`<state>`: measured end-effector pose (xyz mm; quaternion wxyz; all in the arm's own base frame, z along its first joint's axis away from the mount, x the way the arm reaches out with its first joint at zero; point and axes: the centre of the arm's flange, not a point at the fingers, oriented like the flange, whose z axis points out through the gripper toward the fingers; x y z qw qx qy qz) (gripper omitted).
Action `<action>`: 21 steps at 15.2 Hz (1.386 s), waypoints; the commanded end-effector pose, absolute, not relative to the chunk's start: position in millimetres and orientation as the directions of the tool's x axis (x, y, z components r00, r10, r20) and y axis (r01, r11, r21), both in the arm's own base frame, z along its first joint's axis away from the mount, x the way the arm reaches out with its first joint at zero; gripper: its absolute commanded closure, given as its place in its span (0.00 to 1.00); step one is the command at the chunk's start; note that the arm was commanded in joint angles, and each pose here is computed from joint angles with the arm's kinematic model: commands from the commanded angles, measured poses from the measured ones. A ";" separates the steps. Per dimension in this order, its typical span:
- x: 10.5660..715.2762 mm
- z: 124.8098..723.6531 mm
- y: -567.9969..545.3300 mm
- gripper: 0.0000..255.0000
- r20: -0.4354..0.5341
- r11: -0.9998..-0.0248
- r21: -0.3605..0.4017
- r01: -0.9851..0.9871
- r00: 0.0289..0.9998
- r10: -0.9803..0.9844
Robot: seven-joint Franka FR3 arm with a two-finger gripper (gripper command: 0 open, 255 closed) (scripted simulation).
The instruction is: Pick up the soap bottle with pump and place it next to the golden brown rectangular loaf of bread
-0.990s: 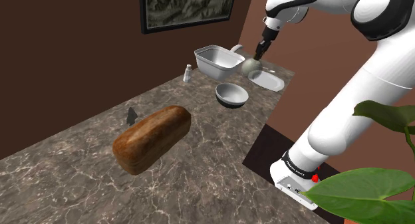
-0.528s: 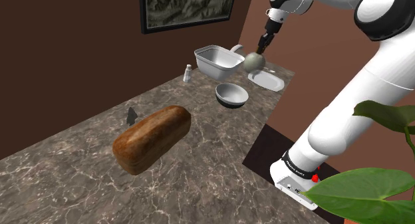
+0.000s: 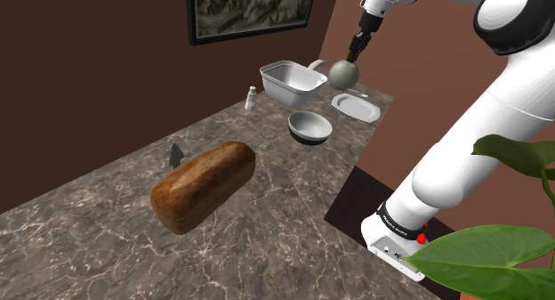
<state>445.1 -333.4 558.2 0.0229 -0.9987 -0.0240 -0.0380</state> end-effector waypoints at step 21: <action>425.6 623.2 -215.9 1.00 0.077 -0.998 -0.044 0.050 0.996 0.046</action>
